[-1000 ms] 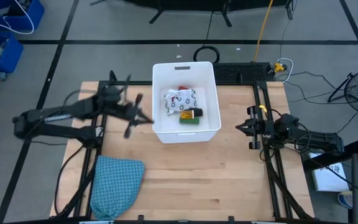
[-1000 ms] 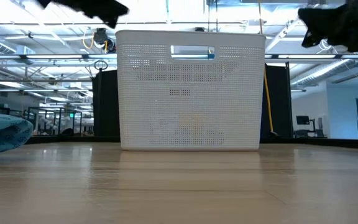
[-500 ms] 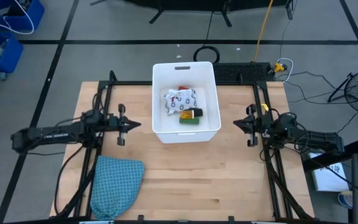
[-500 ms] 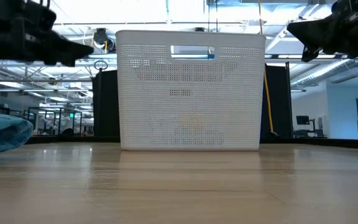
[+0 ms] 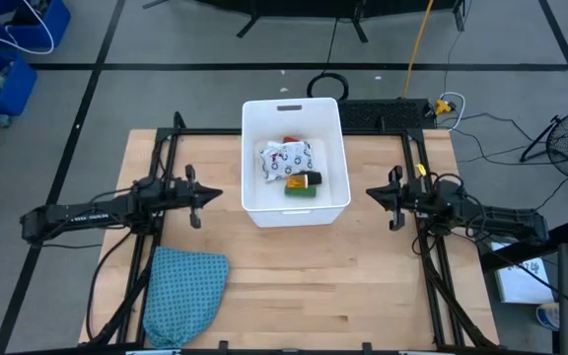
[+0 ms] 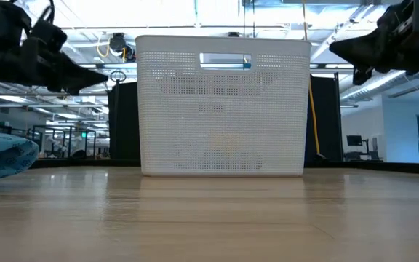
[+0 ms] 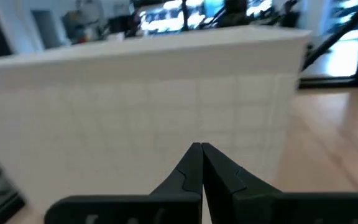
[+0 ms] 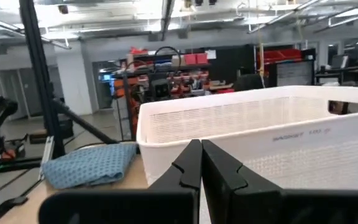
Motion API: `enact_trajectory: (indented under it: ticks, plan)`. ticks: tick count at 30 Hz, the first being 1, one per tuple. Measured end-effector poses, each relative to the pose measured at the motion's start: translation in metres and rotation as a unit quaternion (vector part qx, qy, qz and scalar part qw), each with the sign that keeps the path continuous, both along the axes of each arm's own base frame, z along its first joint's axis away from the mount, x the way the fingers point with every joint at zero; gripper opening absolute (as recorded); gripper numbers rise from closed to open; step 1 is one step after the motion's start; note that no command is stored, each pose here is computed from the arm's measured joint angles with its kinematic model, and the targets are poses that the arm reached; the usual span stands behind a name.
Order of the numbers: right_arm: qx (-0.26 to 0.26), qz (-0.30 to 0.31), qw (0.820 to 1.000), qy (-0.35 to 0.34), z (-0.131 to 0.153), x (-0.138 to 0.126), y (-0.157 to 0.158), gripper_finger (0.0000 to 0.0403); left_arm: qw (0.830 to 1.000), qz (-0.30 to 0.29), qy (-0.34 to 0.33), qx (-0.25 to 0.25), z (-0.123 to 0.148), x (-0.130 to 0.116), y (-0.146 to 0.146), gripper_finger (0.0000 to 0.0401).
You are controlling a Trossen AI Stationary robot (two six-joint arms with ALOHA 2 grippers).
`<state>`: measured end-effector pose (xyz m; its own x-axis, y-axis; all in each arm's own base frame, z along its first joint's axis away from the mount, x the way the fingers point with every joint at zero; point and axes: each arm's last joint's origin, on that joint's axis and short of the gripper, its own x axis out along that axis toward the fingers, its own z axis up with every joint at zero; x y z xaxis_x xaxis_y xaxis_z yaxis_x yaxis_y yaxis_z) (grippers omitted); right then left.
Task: Pick & place medical supplies in basket/bin
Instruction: Return to Home Position
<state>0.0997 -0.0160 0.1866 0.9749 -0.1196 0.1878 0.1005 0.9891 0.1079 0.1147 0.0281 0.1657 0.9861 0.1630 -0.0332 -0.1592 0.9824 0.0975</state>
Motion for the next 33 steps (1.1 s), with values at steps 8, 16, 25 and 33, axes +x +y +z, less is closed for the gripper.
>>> enact_trajectory:
  ticks: [8,16,25,33]
  plan:
    - [0.023,0.004,0.998,0.052,-0.01,0.004,-0.001,0.0,0.998,0.055,0.013,-0.004,-0.003,0.0,0.003,0.0028]
    - [0.037,0.005,0.997,0.073,-0.014,0.005,-0.001,0.0,0.999,0.051,0.013,-0.001,-0.002,0.0,0.003,0.0041]
    - [0.037,0.004,0.997,0.073,-0.014,0.005,-0.001,0.0,0.999,0.051,0.012,-0.002,-0.002,0.0,0.003,0.0046]
    - [0.037,0.004,0.997,0.073,-0.014,0.005,-0.001,0.0,0.999,0.052,0.012,-0.002,-0.002,0.0,0.003,0.0046]
